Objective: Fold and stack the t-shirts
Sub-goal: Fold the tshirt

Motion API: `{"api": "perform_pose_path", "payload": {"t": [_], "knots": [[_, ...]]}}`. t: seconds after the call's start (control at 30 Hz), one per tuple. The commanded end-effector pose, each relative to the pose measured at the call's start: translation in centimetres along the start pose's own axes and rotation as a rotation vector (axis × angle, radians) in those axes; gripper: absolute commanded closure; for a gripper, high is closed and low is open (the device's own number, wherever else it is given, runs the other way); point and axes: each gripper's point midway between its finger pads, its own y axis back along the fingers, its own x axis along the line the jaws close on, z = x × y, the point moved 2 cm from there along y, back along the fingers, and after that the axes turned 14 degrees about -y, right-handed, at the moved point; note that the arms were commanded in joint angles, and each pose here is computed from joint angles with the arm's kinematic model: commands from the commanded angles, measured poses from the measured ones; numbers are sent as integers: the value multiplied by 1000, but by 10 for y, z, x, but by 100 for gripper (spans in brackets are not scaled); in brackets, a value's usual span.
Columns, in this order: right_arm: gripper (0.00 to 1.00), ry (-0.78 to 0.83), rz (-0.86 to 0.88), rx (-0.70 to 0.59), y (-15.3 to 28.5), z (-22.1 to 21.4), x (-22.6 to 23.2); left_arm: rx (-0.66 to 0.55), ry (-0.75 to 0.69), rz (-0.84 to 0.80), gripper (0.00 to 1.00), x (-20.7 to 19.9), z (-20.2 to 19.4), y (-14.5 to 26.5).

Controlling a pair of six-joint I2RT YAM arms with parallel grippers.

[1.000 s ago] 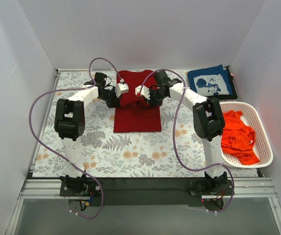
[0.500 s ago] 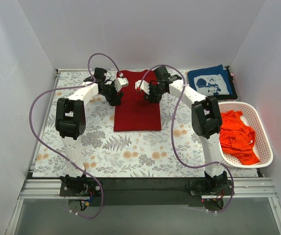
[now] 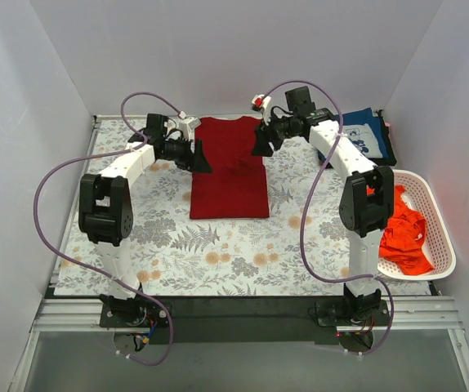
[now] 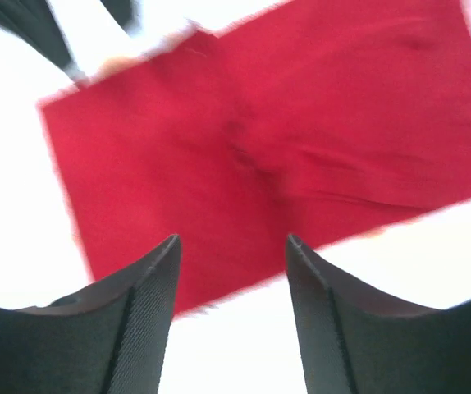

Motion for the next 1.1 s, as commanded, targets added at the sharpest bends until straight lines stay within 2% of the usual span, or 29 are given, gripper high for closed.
{"api": "perform_pose_path", "payload": {"t": [0.0,0.07,0.1,0.13,0.2,0.33,0.47,0.6,0.77,0.93,1.07], "knots": [[37,-432,315,33,-18,-15,54,-75,384,-204,38,-50,19,-4],[29,-564,444,66,-21,-26,72,-47,498,-277,36,-69,1,-13],[28,-647,469,95,-22,-31,79,-45,537,-298,36,-81,2,-11],[28,-693,501,133,-28,-46,90,-9,569,-318,36,-96,-17,-17],[27,-710,518,159,-29,-55,106,-22,546,-324,35,-109,-16,-16],[27,-789,538,197,-36,-75,135,22,661,-319,35,-126,-32,-24],[30,-870,492,239,-47,-105,134,28,743,-277,35,-121,-53,-35],[33,-959,395,324,-67,-162,120,56,805,-216,34,-108,-77,-46],[37,-1063,296,350,-65,-207,93,57,915,-183,35,-86,-106,-40],[39,-1057,337,334,-52,-203,100,71,897,-237,36,-100,-120,-32],[41,-962,423,262,-28,-159,114,30,843,-306,35,-114,-98,-16]]}}
